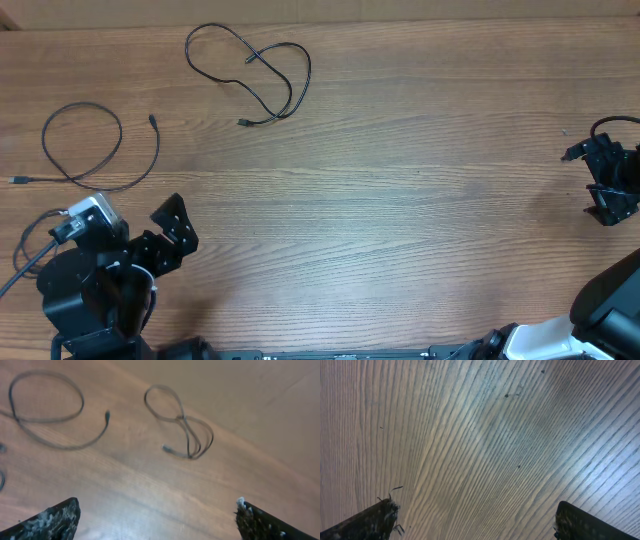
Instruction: Untangle cables
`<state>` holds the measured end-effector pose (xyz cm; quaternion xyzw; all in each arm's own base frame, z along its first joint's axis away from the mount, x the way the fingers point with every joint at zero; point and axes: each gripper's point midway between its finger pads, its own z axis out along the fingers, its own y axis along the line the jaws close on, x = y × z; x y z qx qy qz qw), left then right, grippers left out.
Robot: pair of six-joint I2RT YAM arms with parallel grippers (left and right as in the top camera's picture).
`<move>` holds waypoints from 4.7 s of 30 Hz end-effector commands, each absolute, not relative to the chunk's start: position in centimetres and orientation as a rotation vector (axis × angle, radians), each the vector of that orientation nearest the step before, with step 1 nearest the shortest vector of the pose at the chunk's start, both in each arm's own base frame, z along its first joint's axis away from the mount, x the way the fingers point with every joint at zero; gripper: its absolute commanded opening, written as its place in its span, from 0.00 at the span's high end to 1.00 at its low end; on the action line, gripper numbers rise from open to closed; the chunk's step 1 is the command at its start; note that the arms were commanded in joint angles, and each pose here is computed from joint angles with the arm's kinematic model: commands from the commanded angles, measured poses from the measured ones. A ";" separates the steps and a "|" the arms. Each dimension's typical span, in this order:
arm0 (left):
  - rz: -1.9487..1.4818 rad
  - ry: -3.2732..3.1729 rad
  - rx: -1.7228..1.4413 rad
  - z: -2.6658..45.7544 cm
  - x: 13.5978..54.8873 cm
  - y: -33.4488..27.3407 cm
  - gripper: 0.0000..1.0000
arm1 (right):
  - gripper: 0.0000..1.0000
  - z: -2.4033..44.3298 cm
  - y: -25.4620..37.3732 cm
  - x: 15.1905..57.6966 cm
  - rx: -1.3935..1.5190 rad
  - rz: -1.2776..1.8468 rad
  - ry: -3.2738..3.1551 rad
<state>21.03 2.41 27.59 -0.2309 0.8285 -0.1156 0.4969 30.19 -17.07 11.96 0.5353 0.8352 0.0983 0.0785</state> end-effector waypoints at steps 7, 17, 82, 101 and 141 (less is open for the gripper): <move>-0.275 2.149 -0.579 23.7 18.8 1.5 0.01 | 0.00 12.8 -17.5 30.7 1.590 0.291 2.472; -0.330 1.919 -0.353 22.2 18.6 -0.8 0.01 | 0.00 12.8 -17.5 30.7 1.590 0.291 2.472; 0.005 1.645 -0.093 15.6 24.6 1.6 0.01 | 0.00 12.8 -17.5 30.7 1.590 0.291 2.472; 0.005 1.645 -0.093 15.6 24.6 1.6 0.01 | 0.00 12.7 -17.4 30.7 1.591 0.292 2.479; 0.005 1.645 -0.093 15.6 24.6 1.6 0.01 | 0.00 36.1 1.0 21.3 0.385 0.316 2.130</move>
